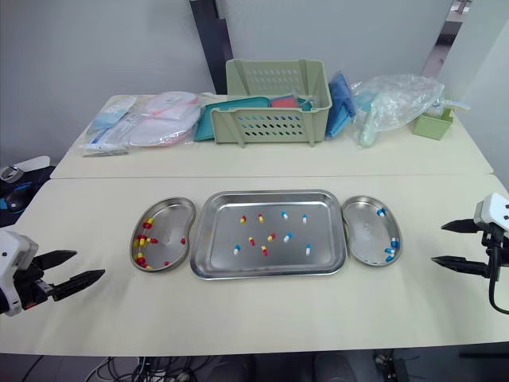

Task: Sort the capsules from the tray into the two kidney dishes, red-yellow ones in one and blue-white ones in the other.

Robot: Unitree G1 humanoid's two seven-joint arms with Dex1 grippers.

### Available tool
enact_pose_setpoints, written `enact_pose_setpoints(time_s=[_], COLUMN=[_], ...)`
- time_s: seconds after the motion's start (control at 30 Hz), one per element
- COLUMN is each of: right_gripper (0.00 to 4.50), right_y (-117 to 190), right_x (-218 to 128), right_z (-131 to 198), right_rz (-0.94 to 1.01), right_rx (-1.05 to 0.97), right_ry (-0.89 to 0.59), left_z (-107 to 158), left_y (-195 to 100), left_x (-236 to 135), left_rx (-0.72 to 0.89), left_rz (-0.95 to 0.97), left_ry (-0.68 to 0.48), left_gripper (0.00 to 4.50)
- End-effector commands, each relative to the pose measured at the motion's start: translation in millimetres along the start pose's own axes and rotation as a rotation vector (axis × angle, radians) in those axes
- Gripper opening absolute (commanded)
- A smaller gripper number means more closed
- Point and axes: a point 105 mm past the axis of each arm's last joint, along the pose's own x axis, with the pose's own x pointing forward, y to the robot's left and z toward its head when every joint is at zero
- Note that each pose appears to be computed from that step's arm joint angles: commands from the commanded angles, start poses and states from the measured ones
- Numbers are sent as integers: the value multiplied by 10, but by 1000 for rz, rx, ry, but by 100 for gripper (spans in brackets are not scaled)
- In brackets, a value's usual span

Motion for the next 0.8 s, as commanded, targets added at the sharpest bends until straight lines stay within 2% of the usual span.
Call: enact_pose_setpoints(time_s=[0.03,0.47,0.8], right_gripper=[444,444,444], right_y=[-35,-52,-51], right_x=[-61,-57,-52], right_z=[90,57,-47], right_rz=[-26,-22,-37], right_rx=[-34,-35,-5], right_ry=[-35,-28,-25], left_z=[76,-6,-165], left_y=[52,-84,-390], left_x=[-100,-186,-265], left_rx=[10,-9,-34], left_rz=[17,-46,-90], left_ry=[-41,-42,-74], left_gripper=[450,450,450])
